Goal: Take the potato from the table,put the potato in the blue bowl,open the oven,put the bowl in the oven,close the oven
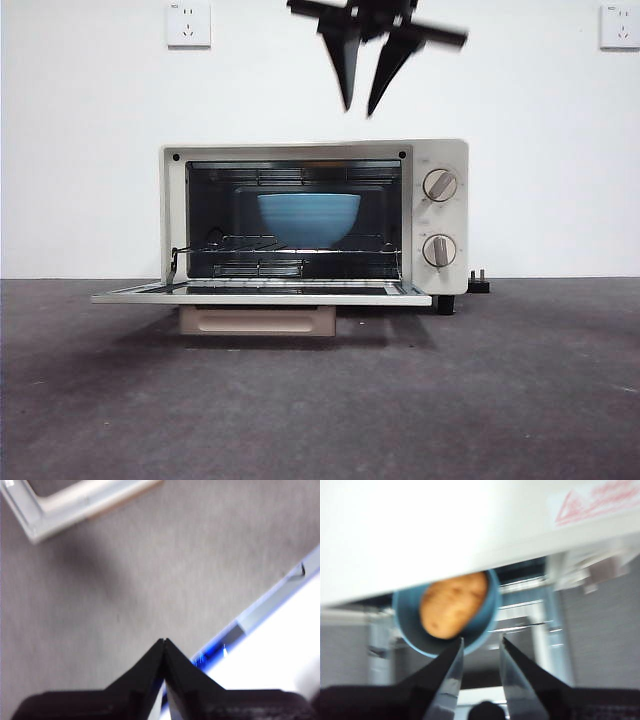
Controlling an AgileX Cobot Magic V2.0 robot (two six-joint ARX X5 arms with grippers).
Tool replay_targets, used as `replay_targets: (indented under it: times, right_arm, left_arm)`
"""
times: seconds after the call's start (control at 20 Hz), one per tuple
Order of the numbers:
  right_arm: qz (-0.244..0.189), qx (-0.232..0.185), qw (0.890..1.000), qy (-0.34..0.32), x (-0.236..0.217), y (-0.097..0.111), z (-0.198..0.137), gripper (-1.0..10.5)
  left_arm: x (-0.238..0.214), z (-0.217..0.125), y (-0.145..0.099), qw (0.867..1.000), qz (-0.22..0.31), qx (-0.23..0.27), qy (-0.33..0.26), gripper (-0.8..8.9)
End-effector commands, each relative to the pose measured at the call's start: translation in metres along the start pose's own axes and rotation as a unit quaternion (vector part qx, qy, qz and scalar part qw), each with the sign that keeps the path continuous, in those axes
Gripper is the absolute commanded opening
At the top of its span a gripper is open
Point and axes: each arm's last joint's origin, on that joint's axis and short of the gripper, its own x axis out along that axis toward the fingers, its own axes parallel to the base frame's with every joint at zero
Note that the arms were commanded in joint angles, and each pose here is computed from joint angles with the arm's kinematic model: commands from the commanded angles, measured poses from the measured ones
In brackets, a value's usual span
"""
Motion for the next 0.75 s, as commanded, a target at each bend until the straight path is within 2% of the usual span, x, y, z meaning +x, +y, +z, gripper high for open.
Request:
replay_targets:
  times: [0.05, 0.2, 0.25, 0.3, 0.4, 0.55, 0.65, 0.75]
  right_arm:
    - [-0.024, -0.133, 0.989, -0.051, -0.047, 0.0, -0.007, 1.2]
    - [-0.035, -0.223, 0.968, -0.11, -0.104, -0.004, -0.021, -0.1]
    - [-0.031, -0.25, 0.96, -0.123, -0.121, -0.007, -0.025, -0.1]
    - [-0.022, -0.283, 0.949, -0.134, -0.139, -0.011, -0.029, -0.1]
    - [-0.011, -0.328, 0.933, -0.15, -0.167, -0.023, -0.034, -0.1]
    - [0.009, -0.365, 0.915, -0.171, -0.198, -0.042, -0.036, -0.1]
    - [0.024, -0.389, 0.902, -0.185, -0.216, -0.055, -0.038, -0.1]
    - [0.027, -0.394, 0.897, -0.201, -0.23, -0.067, -0.037, -0.1]
  left_arm:
    - [0.003, 0.011, 0.001, 0.999, 0.002, -0.004, -0.04, -0.05]
    - [0.013, 0.026, 0.009, 0.998, 0.013, -0.015, -0.062, -0.07]
    - [0.018, 0.029, 0.012, 0.998, 0.015, -0.023, -0.058, -0.07]
    - [0.023, 0.032, 0.018, 0.998, 0.003, -0.032, -0.05, -0.08]
    - [0.034, 0.037, 0.03, 0.996, -0.061, -0.044, -0.04, -0.08]
    - [0.049, 0.044, 0.059, 0.989, -0.112, -0.089, -0.038, -0.08]
    - [0.063, 0.045, 0.082, 0.984, -0.116, -0.13, -0.028, -0.08]
    - [0.078, 0.043, 0.106, 0.98, -0.115, -0.162, -0.012, -0.08]
